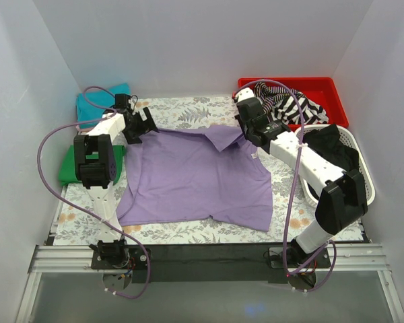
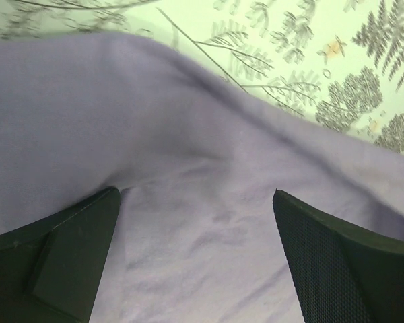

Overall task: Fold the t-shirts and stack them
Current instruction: Fold the tshirt

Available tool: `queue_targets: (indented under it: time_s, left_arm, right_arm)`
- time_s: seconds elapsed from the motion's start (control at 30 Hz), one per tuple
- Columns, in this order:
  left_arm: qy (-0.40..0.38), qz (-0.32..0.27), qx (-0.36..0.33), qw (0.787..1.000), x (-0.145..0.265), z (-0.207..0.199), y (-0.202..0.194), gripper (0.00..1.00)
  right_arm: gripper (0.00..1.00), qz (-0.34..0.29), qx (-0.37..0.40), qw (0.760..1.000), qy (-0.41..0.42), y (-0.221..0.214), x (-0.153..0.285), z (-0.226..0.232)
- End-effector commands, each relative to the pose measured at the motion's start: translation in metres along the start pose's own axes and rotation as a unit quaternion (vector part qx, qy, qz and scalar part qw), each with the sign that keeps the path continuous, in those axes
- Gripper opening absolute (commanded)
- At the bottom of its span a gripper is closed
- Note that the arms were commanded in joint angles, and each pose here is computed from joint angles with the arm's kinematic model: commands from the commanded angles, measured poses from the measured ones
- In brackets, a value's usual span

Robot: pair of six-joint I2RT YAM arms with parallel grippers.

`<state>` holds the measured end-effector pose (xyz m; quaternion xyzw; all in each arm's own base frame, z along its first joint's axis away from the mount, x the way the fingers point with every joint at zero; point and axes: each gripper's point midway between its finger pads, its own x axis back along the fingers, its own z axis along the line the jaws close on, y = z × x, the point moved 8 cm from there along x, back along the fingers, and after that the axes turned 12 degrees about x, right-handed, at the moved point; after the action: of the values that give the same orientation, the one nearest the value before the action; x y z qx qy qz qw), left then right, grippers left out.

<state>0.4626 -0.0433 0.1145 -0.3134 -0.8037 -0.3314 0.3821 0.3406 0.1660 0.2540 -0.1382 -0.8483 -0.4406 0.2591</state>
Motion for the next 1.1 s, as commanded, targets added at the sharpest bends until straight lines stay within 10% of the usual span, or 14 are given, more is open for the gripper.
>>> queue_targets:
  time_s: [0.0,0.5,1.07]
  left_arm:
    - [-0.004,-0.064,0.017,0.998,0.033,0.0,0.027,0.97]
    - [0.026,-0.195,0.0,0.98,0.064,-0.012,0.088,0.98]
    - [0.081,-0.124,0.03,0.988,0.023,0.049,0.067,0.82]
  right_arm:
    - [0.01,-0.006,-0.02,1.0,-0.012,-0.003,0.01,-0.006]
    - [0.01,-0.017,-0.021,1.0,0.012,0.001,0.008,-0.001]
    - [0.01,-0.021,-0.024,0.999,0.038,0.0,0.003,0.004]
